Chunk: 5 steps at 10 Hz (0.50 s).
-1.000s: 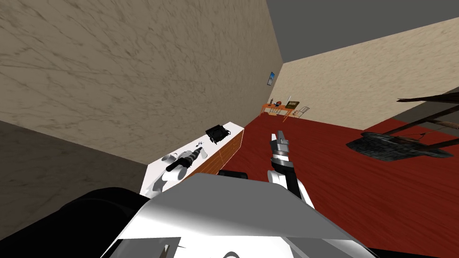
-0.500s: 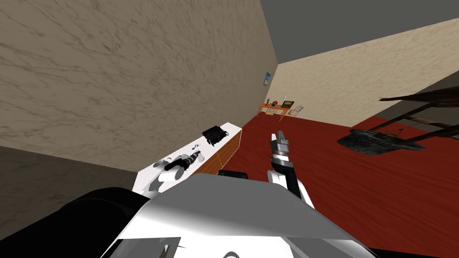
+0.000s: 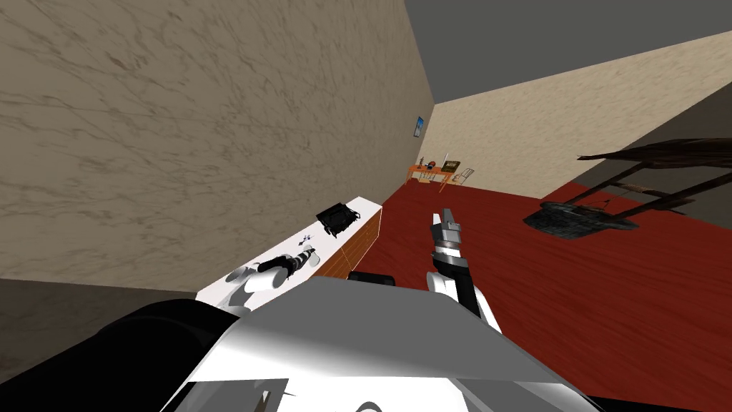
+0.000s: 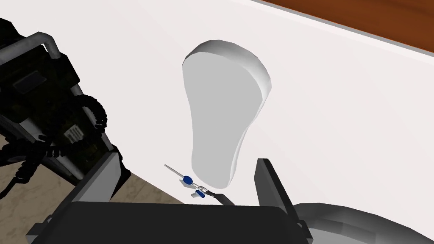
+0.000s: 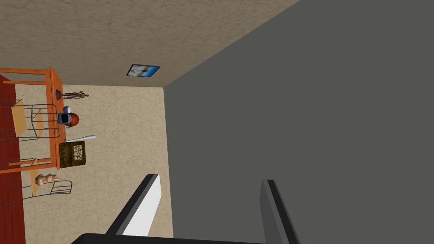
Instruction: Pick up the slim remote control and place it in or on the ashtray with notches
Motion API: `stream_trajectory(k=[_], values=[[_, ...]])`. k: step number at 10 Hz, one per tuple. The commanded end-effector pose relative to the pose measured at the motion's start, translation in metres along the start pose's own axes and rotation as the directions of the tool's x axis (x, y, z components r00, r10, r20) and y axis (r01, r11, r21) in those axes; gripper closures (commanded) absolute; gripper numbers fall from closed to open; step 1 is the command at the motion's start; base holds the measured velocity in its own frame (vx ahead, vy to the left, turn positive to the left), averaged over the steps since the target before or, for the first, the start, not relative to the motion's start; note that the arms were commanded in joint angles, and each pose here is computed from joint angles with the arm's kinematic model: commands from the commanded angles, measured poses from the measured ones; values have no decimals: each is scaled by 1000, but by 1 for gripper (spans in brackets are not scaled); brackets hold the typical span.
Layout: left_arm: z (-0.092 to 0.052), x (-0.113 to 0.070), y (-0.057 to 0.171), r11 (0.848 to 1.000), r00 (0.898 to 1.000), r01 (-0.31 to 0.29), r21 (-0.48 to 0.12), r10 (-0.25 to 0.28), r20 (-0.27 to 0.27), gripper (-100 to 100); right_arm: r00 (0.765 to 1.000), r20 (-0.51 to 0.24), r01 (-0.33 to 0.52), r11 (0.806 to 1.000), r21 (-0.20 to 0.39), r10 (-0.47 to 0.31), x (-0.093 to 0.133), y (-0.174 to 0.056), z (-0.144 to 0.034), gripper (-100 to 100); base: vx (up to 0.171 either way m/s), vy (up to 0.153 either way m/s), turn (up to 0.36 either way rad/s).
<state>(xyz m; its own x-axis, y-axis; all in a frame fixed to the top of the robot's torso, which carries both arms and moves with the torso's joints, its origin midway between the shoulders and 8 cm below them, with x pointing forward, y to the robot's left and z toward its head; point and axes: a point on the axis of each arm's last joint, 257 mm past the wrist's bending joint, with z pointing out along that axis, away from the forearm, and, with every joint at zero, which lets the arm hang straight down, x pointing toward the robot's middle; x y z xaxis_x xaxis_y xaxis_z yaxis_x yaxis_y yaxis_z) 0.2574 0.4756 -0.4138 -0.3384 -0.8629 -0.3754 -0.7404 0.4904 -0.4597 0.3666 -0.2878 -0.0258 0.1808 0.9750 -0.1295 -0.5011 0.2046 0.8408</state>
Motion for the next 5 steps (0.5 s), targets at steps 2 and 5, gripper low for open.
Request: stream_trajectory(k=[2,5], values=[[-3,-1,35,996,999,-12,-92,8,-44,-100,1000,0,0,1000,0,0,0,0,0,0,60,-17,-69],[-6,0,58,987,997,-20,-157,7,-82,-100,1000,0,0,1000,0,0,0,0,0,0,58,-13,-80]])
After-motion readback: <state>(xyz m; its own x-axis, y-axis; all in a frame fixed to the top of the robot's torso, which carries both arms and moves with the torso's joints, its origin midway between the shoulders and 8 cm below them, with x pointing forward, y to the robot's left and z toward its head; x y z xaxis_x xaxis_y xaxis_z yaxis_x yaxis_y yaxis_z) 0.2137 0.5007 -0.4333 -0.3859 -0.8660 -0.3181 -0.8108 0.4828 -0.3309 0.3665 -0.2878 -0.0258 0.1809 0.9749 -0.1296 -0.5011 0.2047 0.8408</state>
